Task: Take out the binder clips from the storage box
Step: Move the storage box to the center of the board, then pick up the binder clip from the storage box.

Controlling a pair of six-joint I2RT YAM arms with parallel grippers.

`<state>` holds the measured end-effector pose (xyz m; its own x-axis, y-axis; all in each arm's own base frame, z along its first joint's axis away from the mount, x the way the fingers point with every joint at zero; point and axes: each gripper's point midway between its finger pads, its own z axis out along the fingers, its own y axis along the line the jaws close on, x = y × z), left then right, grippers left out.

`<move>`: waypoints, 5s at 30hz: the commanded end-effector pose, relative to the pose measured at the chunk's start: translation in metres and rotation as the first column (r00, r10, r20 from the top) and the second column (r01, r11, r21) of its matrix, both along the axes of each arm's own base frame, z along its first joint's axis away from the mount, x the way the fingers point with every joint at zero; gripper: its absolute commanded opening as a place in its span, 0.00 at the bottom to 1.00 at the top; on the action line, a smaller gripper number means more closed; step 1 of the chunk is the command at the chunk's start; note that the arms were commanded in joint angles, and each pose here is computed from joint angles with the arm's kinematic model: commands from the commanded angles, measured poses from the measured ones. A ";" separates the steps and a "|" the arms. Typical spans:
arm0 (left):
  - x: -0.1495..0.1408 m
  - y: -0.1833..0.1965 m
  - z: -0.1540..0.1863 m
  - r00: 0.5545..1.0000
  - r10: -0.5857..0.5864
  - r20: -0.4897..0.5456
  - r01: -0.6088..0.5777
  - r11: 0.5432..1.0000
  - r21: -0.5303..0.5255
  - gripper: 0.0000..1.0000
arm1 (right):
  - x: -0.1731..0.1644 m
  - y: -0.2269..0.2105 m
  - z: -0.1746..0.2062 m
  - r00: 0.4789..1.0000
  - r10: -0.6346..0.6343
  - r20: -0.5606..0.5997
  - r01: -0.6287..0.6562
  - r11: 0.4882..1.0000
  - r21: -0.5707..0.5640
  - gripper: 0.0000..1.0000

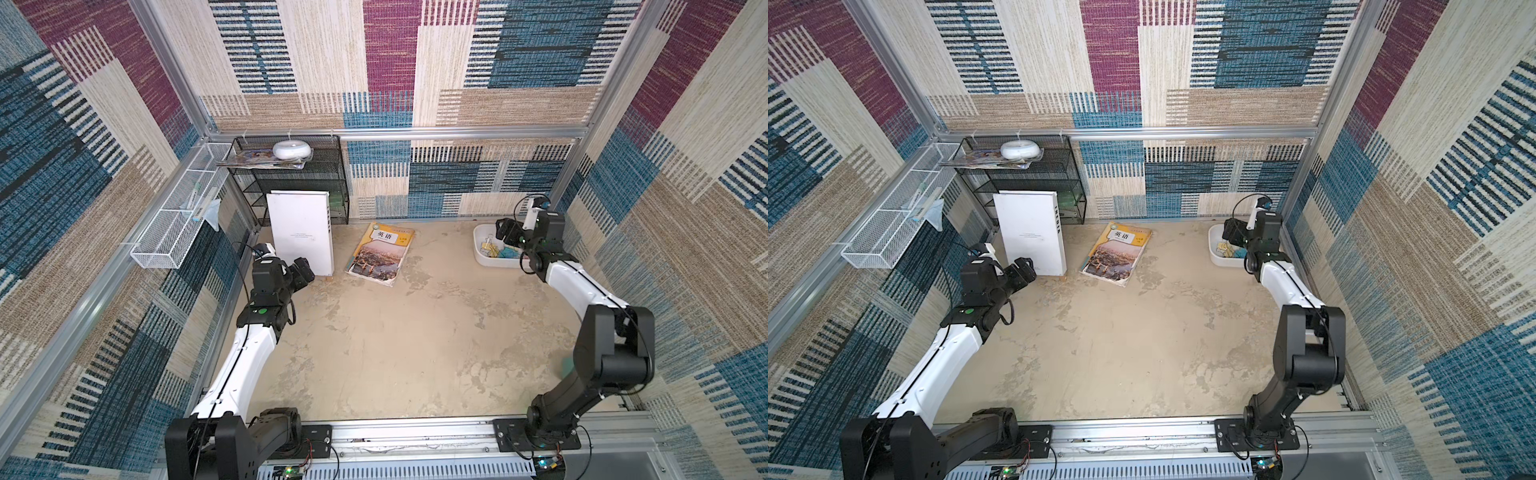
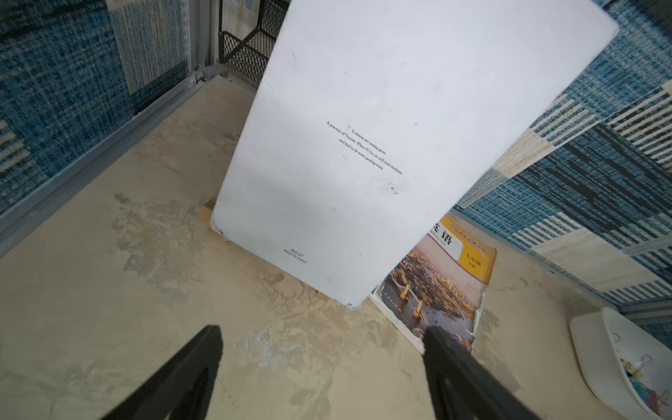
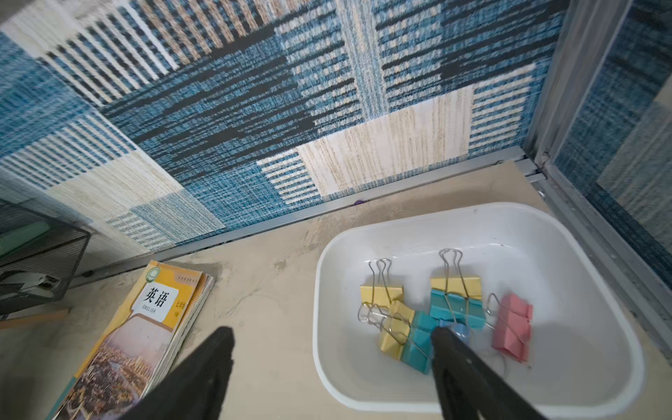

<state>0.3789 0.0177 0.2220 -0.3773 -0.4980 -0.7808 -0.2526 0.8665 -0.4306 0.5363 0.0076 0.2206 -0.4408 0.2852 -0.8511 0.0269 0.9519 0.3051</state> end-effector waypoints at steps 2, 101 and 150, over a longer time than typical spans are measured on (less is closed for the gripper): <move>-0.011 -0.012 0.000 0.998 -0.041 -0.042 0.037 0.996 -0.075 0.87 | -0.001 0.016 -0.077 0.933 0.037 -0.357 -0.064 0.996 -0.062 0.43; 0.054 -0.325 -0.093 0.567 -0.675 -0.473 0.704 0.695 -0.148 0.33 | -0.106 0.128 -0.018 0.956 0.102 -0.277 -0.135 0.986 -0.102 0.99; 0.107 -0.349 -0.103 0.574 -0.699 -0.426 0.757 0.652 -0.050 0.00 | -0.102 0.112 -0.026 0.948 0.061 -0.313 -0.090 0.993 -0.080 0.99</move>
<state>0.4834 -0.3332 0.1086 -0.8540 0.1674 -0.4926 0.3655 0.8669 -0.3389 0.4326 0.1190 0.1933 -0.7092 0.1594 -0.6868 0.0318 0.9803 0.1947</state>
